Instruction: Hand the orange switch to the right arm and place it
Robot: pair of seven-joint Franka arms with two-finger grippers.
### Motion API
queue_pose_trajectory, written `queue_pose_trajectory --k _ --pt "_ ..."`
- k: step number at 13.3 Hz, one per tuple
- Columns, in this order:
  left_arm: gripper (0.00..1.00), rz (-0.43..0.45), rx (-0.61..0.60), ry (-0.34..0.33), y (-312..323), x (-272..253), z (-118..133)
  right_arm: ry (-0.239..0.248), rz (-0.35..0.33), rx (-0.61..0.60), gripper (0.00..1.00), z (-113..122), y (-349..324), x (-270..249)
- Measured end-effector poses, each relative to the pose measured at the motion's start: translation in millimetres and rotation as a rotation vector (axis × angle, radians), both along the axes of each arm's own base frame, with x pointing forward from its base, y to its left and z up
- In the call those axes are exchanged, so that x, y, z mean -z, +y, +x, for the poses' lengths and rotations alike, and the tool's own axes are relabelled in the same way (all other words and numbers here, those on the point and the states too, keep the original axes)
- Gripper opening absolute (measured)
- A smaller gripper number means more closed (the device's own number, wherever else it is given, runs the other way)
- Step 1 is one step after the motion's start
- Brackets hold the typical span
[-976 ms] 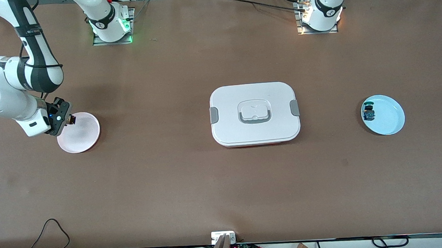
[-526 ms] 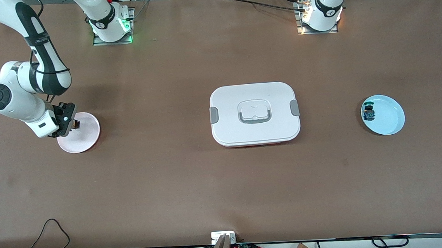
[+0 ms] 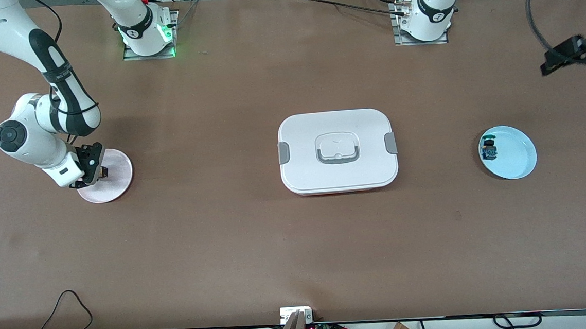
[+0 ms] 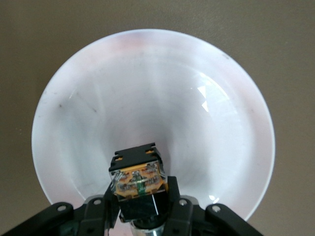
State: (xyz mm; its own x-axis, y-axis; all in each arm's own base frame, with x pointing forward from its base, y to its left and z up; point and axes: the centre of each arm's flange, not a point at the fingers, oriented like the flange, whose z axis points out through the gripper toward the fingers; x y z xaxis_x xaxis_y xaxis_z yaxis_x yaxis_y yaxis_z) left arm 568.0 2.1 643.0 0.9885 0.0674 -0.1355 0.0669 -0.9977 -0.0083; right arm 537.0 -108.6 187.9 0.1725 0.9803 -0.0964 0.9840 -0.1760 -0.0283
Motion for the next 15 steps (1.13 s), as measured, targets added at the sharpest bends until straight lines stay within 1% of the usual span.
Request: queue_pose_trajectory --k 2,3,6,10,13,14,15 --pt "1.0 0.004 -0.004 -0.006 0.4 41.3 -6.0 0.0 0.001 -0.008 0.41 0.8 4.5 1.3" --pt "1.0 0.005 -0.006 -0.001 1.2 51.4 -10.3 -0.001 0.002 -0.014 0.41 1.5 7.7 1.3" --pt "1.0 0.007 -0.007 -0.007 1.2 51.5 -17.1 -0.003 0.004 -0.026 0.41 2.9 14.3 1.1" --pt "1.0 0.007 -0.006 -0.026 1.0 49.0 -16.0 -0.002 0.005 -0.036 0.41 3.3 19.7 1.5" --pt "1.0 0.007 -0.005 -0.027 0.2 49.6 -15.2 0.0 0.005 -0.035 0.65 2.5 19.8 2.1" --pt "1.0 0.007 -0.003 -0.027 -0.6 49.9 -15.1 0.0 0.005 -0.034 0.76 2.7 19.7 1.2" --pt "1.0 0.007 -0.002 -0.027 -1.1 49.9 -15.0 -0.001 0.006 -0.03 0.85 3.3 19.4 -2.2"
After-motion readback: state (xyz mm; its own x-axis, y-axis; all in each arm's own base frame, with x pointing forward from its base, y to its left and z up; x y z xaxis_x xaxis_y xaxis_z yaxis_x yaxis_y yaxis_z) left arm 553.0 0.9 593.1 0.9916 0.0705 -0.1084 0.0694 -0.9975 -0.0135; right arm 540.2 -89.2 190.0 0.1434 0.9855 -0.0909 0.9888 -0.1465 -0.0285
